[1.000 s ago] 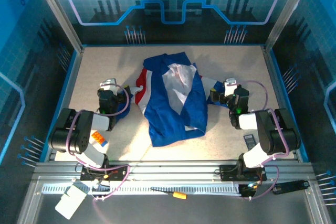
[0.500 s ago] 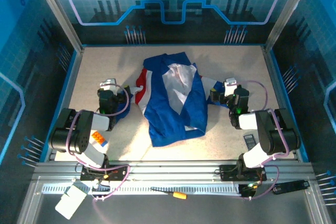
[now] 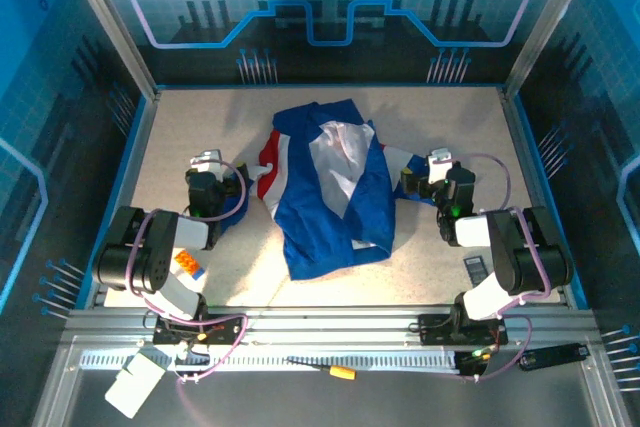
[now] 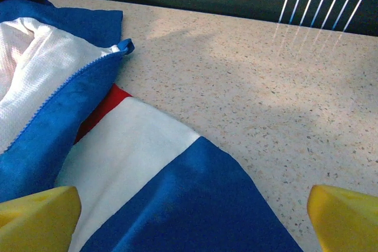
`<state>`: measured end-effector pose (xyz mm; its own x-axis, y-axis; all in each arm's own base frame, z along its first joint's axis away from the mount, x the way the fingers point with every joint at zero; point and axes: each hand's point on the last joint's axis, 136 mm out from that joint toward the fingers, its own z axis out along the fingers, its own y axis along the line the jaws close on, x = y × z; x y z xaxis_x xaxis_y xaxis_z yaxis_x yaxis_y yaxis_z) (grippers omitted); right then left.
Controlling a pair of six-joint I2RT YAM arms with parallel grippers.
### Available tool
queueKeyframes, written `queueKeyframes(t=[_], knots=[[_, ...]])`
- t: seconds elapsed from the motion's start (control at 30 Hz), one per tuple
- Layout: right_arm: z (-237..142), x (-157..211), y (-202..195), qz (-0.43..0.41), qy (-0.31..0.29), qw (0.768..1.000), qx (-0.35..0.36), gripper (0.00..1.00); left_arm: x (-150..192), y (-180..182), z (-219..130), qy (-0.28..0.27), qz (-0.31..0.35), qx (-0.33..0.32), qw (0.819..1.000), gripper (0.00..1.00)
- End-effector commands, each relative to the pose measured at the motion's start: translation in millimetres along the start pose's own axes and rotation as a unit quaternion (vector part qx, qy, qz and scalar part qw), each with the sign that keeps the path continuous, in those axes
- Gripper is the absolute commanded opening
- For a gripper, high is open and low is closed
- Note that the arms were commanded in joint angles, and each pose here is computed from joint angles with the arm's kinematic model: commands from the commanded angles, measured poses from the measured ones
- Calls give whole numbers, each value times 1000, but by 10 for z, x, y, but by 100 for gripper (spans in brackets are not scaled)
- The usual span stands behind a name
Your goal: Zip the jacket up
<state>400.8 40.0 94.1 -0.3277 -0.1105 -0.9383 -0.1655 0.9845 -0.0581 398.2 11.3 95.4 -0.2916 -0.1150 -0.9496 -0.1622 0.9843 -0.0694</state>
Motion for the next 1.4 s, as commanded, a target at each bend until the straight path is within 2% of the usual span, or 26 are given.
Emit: queueKeyframes(t=[0.0,0.13,0.2,0.27,0.33,0.43,0.63,0.73,0.8,0.87,0.93,1.1,1.2,1.23,1.3,1.37], knots=[[-88,-90,-166,21,-8,999,34,100,-85,58,-94,-16,7,-8,1000,99],[-164,-232,-198,28,19,999,43,100,-265,121,-265,-22,-4,-23,999,99],[-208,-277,-236,65,58,995,57,100,-376,123,-348,-8,-20,-25,999,96],[-257,-336,-165,93,89,991,40,96,-474,62,-426,0,-39,-10,999,92],[-309,-399,-33,111,113,987,12,91,-554,-50,-499,22,-59,14,998,88],[-390,-398,193,127,154,980,-15,86,-564,-374,-636,87,-76,58,992,81],[-518,-68,897,131,261,952,-91,77,-140,-1435,-1120,220,-27,146,964,80],[-567,176,1261,182,301,922,-160,63,188,-1910,-1344,261,-1,162,951,72],[-576,382,1362,216,325,905,-171,51,437,-2210,-1484,291,33,167,941,65],[-588,540,1424,219,346,896,-171,43,638,-2419,-1575,321,67,157,931,59],[-607,649,1480,210,365,891,-168,41,794,-2563,-1633,344,94,143,923,56],[-633,842,1588,189,401,881,-166,43,1182,-2784,-1695,386,135,126,904,69],[-640,974,1560,184,420,876,-152,43,1370,-2838,-1653,402,139,120,897,68],[-642,997,1548,184,423,875,-147,43,1394,-2848,-1644,403,141,120,896,65],[-656,1028,1522,181,429,874,-138,42,1314,-2882,-1653,397,141,127,898,46],[-669,1027,1483,172,430,877,-130,42,1083,-2892,-1695,370,125,145,909,25]])
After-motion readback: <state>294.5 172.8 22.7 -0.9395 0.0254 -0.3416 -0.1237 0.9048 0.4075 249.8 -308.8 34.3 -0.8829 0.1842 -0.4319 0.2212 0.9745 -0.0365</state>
